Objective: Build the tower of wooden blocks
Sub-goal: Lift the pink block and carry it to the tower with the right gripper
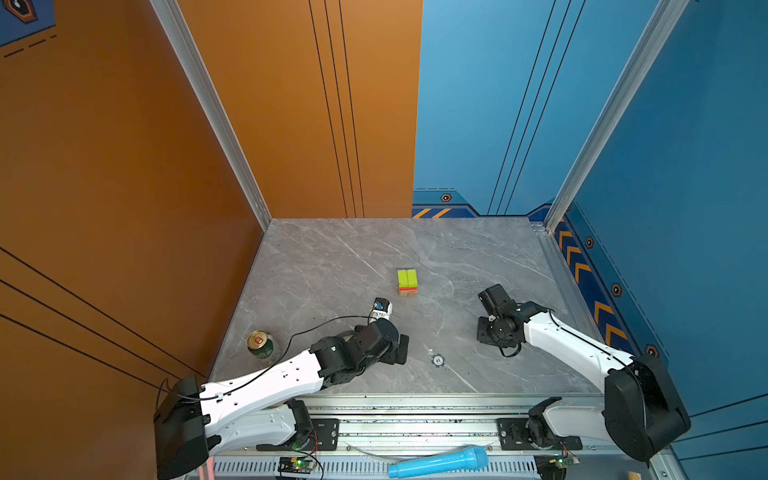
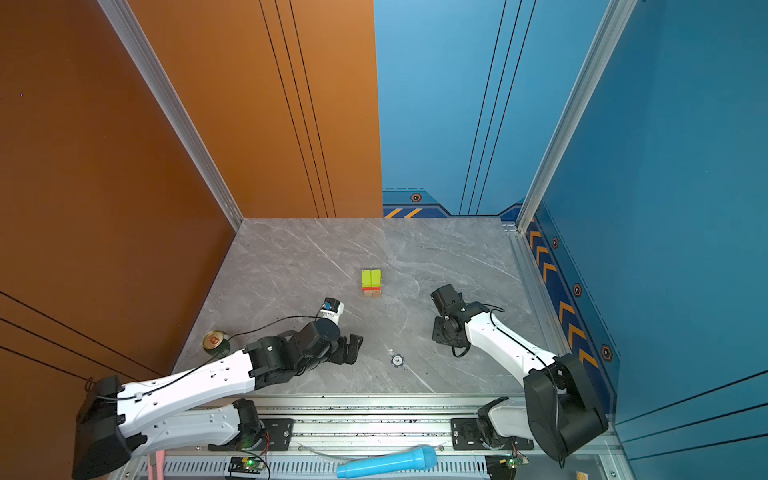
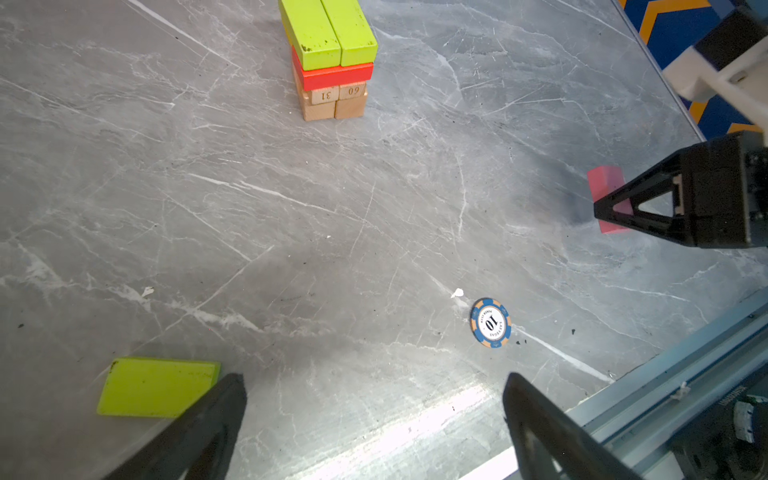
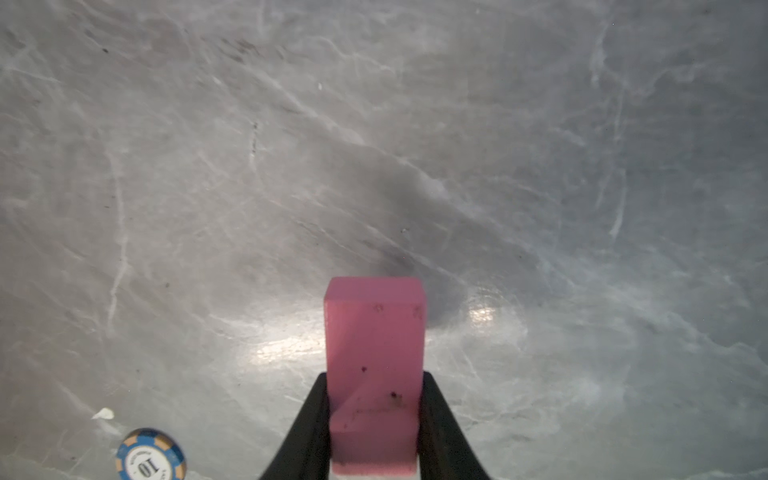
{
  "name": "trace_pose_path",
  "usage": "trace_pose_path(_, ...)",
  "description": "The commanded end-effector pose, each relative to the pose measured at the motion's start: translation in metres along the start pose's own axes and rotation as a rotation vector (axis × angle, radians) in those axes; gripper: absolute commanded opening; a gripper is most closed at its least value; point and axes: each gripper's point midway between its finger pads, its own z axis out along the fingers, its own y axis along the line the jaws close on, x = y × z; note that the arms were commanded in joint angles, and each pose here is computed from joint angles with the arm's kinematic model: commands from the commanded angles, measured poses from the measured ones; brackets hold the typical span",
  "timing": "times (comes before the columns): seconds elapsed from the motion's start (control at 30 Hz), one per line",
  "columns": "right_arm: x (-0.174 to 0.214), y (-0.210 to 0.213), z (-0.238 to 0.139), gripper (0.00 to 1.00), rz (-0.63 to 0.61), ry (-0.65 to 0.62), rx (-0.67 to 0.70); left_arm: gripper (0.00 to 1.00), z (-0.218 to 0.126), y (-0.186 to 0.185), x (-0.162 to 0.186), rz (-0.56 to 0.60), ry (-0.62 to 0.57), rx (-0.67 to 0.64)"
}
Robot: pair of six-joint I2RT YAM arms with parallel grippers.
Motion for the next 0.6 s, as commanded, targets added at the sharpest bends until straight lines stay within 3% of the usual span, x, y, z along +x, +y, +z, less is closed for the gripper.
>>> trace_pose_path(0.0, -0.006, 0.008, -0.010, 0.29, -0.045, 0.001, 0.010, 0.98, -0.005, 0.015, 0.003, -0.004, 0.003, -0.033)
trace_pose_path(0.57, -0.062, 0.105, -0.021, 0.28, -0.215, -0.031, -0.037, 0.98, -0.025, 0.052, -0.011, -0.080, -0.028, -0.069)
